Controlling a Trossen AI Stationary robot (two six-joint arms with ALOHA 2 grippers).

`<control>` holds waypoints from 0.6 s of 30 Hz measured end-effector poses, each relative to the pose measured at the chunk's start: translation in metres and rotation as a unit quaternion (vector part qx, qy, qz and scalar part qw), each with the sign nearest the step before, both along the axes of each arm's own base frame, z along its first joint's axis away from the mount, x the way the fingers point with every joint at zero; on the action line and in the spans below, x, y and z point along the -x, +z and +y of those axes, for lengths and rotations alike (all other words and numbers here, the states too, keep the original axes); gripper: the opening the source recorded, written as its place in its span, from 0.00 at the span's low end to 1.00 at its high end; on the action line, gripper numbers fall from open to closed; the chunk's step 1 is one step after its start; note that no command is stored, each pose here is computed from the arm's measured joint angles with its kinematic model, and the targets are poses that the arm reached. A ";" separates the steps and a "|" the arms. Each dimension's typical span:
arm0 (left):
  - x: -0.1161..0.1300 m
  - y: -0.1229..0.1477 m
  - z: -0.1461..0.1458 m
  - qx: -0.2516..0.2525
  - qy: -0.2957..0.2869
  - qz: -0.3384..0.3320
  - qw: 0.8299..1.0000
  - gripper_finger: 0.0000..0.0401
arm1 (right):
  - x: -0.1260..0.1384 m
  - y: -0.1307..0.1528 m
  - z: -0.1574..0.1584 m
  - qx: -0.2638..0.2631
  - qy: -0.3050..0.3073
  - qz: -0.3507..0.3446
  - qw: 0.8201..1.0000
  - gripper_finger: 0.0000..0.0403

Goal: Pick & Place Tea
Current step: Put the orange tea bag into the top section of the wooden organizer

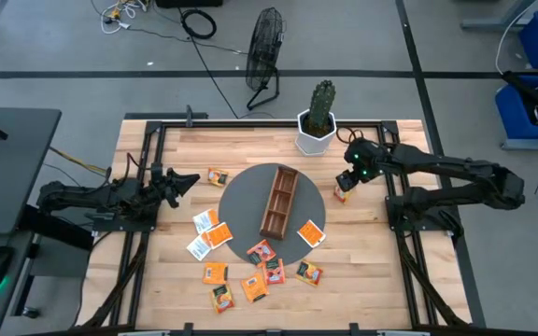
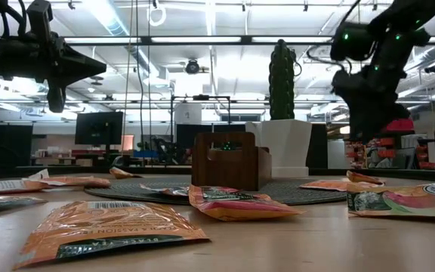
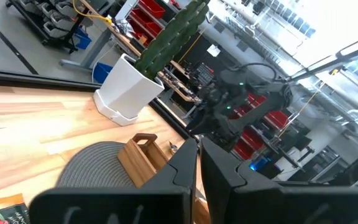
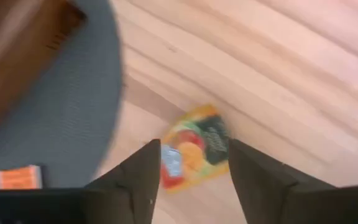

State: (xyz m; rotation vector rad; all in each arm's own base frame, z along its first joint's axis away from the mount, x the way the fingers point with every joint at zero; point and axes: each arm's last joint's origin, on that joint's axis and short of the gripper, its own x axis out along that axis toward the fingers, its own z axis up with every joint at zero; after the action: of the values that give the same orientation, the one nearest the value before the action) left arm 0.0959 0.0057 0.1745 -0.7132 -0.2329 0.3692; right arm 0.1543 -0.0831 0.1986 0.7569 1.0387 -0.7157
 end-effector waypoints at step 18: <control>0.000 0.000 0.000 0.000 0.000 0.000 1.000 0.06 | -0.016 -0.049 -0.028 -0.019 0.087 0.106 0.990 0.49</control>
State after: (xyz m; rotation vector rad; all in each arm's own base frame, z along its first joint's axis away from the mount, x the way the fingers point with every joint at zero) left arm 0.0959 0.0057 0.1745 -0.7130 -0.2323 0.3698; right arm 0.1703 -0.1111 0.1501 0.6220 1.2990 -0.6362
